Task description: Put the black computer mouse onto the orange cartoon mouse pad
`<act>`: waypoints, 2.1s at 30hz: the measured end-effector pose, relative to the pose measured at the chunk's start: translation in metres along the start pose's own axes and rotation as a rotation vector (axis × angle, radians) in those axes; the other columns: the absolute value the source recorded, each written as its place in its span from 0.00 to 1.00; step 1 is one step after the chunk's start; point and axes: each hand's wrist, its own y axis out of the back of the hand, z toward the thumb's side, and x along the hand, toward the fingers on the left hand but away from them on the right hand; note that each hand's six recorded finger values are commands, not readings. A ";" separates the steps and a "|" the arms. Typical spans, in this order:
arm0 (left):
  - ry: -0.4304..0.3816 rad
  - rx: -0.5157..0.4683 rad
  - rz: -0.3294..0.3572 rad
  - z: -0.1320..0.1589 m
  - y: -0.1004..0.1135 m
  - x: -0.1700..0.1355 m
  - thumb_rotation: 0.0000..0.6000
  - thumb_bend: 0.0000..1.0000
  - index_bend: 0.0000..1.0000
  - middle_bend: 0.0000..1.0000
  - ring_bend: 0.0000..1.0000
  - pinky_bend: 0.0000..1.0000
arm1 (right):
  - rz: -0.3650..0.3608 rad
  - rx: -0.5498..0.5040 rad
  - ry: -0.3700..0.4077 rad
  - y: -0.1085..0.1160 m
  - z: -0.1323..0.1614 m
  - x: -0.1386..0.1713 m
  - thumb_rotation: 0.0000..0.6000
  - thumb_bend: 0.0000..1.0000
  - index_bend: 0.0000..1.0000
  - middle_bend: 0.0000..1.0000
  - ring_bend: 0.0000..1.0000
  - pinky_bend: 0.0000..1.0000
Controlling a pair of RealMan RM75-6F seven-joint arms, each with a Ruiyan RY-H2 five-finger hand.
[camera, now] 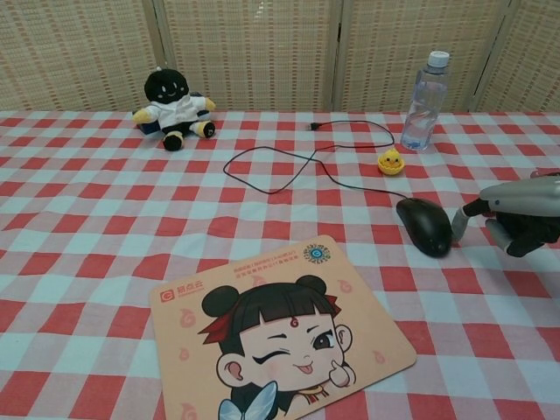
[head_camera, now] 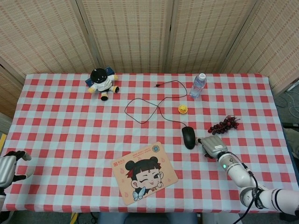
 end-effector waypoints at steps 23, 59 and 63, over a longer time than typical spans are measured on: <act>0.003 -0.009 0.006 -0.002 0.003 0.000 1.00 0.17 0.61 0.48 0.38 0.55 | -0.023 0.020 0.146 0.009 0.040 0.017 1.00 0.73 0.26 1.00 1.00 1.00; 0.000 -0.025 0.009 -0.003 0.005 -0.001 1.00 0.17 0.61 0.48 0.38 0.55 | -0.205 0.415 0.017 0.066 0.056 -0.014 1.00 0.00 0.17 1.00 0.94 1.00; 0.003 -0.029 0.011 -0.004 0.006 -0.001 1.00 0.17 0.61 0.48 0.38 0.55 | -0.199 0.455 0.031 0.065 0.060 -0.024 1.00 0.00 0.20 1.00 0.95 1.00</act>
